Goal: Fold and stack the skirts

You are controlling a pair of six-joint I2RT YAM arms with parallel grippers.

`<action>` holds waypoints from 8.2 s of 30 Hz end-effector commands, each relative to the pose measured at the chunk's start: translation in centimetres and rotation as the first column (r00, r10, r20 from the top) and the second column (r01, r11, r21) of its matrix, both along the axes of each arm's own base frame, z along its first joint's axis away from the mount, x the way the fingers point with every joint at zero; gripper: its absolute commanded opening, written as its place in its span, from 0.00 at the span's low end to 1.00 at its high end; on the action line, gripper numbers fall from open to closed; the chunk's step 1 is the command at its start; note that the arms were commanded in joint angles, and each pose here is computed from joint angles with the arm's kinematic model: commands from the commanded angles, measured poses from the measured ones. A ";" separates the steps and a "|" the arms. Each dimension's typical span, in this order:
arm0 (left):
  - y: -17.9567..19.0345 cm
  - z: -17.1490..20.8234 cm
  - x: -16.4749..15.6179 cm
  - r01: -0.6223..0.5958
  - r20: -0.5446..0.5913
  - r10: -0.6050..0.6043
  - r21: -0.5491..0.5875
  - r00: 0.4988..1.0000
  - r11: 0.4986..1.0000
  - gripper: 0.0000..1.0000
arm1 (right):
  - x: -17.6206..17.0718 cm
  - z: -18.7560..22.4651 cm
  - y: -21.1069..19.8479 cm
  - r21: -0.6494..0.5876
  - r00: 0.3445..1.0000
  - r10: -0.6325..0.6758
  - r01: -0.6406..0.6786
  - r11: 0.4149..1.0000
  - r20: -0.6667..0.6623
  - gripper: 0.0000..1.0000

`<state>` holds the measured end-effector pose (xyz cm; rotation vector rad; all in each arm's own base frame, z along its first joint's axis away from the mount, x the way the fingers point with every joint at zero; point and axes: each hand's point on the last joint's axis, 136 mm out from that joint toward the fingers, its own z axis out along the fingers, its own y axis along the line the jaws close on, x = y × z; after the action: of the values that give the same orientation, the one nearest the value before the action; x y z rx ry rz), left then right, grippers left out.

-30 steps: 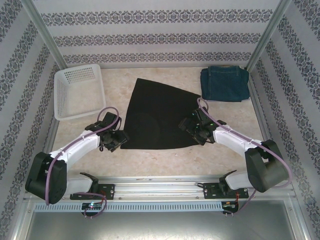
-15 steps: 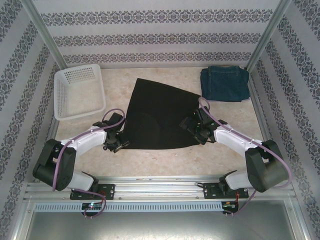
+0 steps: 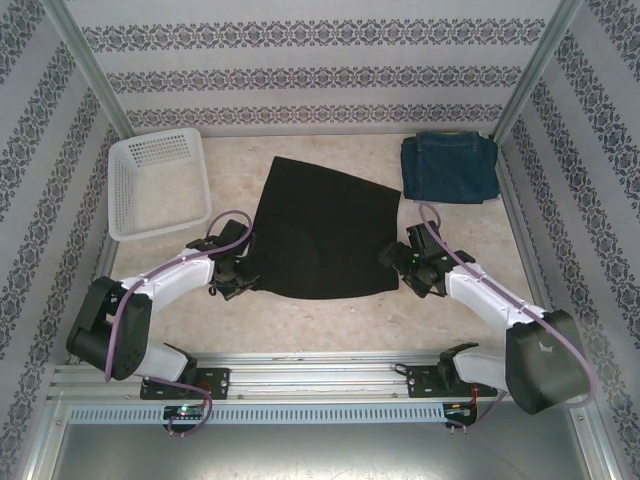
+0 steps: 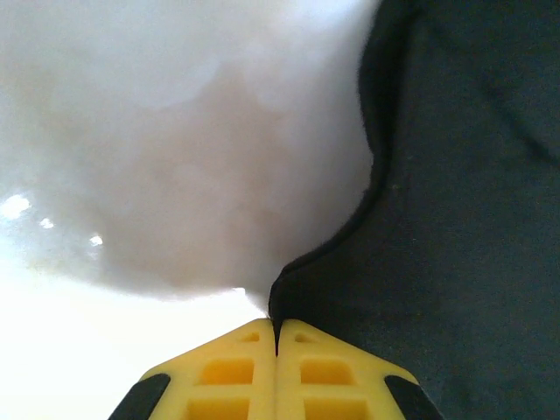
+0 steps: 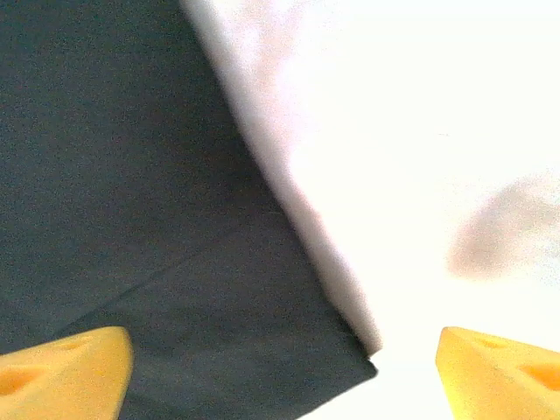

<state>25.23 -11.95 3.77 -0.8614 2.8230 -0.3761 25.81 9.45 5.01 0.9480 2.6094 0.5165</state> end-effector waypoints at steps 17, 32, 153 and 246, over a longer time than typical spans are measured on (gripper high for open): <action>-1.3 2.0 1.2 0.034 0.103 -0.027 -0.063 0.994 0.997 0.00 | -2.4 -3.2 1.6 0.151 0.994 0.034 -0.019 0.988 -0.102 0.47; -1.1 2.7 1.5 0.047 0.118 -0.042 -0.041 0.992 0.998 0.00 | -1.6 -3.1 1.1 0.108 0.997 0.057 -0.052 0.993 -0.042 0.10; 0.8 1.7 24.1 0.409 0.221 -0.434 0.151 0.873 0.900 0.55 | 15.6 0.5 -1.6 -0.093 0.902 0.385 -0.373 0.923 0.197 0.73; 6.6 7.9 20.3 0.071 0.224 -0.099 0.132 0.969 0.989 0.67 | 24.5 5.5 4.0 -0.115 0.826 0.468 -0.456 0.882 0.315 0.91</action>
<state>44.53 -3.38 7.09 -0.6844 2.7459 -0.1562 51.01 14.81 7.85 0.1754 2.5414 0.7924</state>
